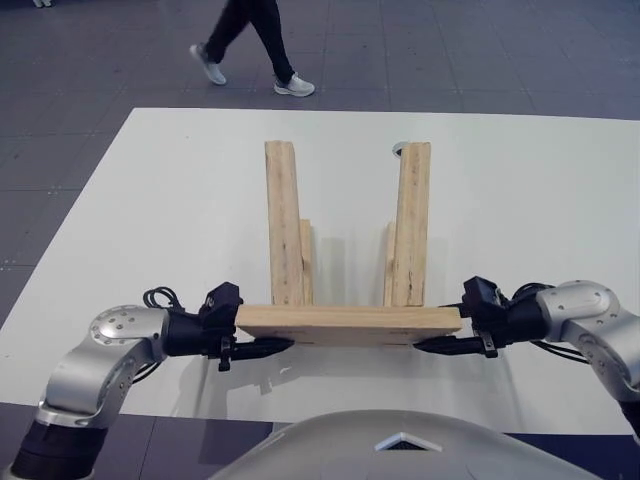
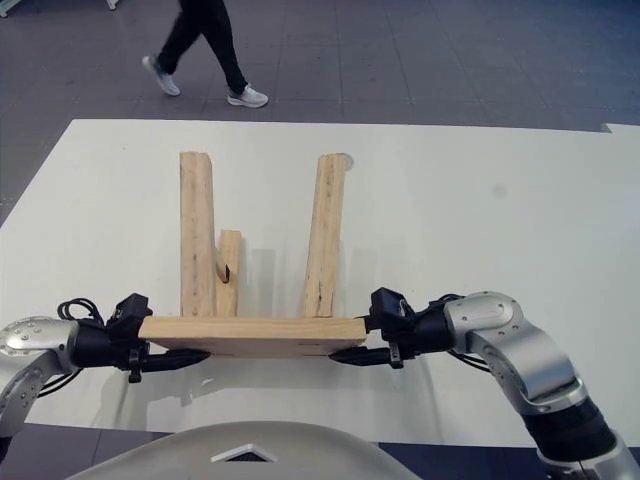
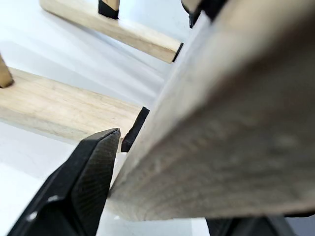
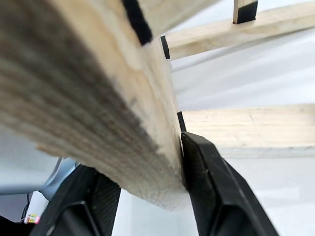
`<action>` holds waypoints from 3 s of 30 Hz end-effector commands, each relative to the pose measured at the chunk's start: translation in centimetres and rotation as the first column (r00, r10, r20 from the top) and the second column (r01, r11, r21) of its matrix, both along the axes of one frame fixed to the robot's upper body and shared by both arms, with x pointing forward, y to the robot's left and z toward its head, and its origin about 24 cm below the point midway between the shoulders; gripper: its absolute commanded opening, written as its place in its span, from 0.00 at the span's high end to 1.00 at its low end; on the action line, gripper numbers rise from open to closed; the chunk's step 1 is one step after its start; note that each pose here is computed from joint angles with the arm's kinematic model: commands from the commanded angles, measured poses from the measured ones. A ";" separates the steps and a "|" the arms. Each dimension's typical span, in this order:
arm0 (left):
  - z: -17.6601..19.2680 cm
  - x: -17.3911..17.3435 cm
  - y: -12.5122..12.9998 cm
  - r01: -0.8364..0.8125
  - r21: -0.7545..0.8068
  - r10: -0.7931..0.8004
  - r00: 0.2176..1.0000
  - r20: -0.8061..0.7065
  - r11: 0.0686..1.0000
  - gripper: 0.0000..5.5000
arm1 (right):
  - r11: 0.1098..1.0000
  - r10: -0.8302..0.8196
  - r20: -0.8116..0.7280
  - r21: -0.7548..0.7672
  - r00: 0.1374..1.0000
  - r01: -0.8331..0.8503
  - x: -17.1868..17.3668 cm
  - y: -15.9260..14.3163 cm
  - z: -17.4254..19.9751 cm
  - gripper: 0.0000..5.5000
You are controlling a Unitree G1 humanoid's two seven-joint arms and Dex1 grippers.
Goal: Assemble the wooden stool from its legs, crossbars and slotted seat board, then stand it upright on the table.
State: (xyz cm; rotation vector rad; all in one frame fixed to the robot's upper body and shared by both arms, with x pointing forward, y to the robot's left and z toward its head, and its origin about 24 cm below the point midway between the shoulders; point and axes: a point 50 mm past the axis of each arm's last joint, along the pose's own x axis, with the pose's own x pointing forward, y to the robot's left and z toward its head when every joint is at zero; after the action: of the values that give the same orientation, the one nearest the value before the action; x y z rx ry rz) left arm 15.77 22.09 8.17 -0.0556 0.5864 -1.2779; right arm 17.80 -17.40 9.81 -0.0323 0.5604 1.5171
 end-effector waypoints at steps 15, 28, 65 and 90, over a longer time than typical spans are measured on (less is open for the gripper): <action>9.6 3.0 -2.6 0.091 -0.256 -0.122 0.987 -0.108 0.962 0.60 | 0.957 0.180 -0.491 0.289 0.853 -0.036 3.2 0.3 10.1 0.70; 13.7 9.6 -1.8 -0.056 -0.430 -0.042 0.976 -0.215 0.901 0.55 | 0.944 0.112 -0.754 0.285 0.648 0.168 9.4 -0.5 12.4 0.64; 7.5 11.3 0.8 -0.276 -0.261 0.143 0.890 -0.434 0.925 0.06 | 0.900 -0.278 -0.729 0.030 0.626 0.435 14.2 -5.2 7.6 0.04; 12.8 15.5 1.2 -0.178 -0.388 0.055 0.950 -0.308 0.904 0.06 | 0.898 -0.300 -0.718 0.009 0.629 0.439 14.3 -5.5 6.1 0.04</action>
State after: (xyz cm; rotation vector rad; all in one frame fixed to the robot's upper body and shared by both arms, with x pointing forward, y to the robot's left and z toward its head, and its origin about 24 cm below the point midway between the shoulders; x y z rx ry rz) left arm 31.60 22.21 19.43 -0.6761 0.5846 -1.2705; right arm 32.14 -22.76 16.18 0.8190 0.9611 1.1294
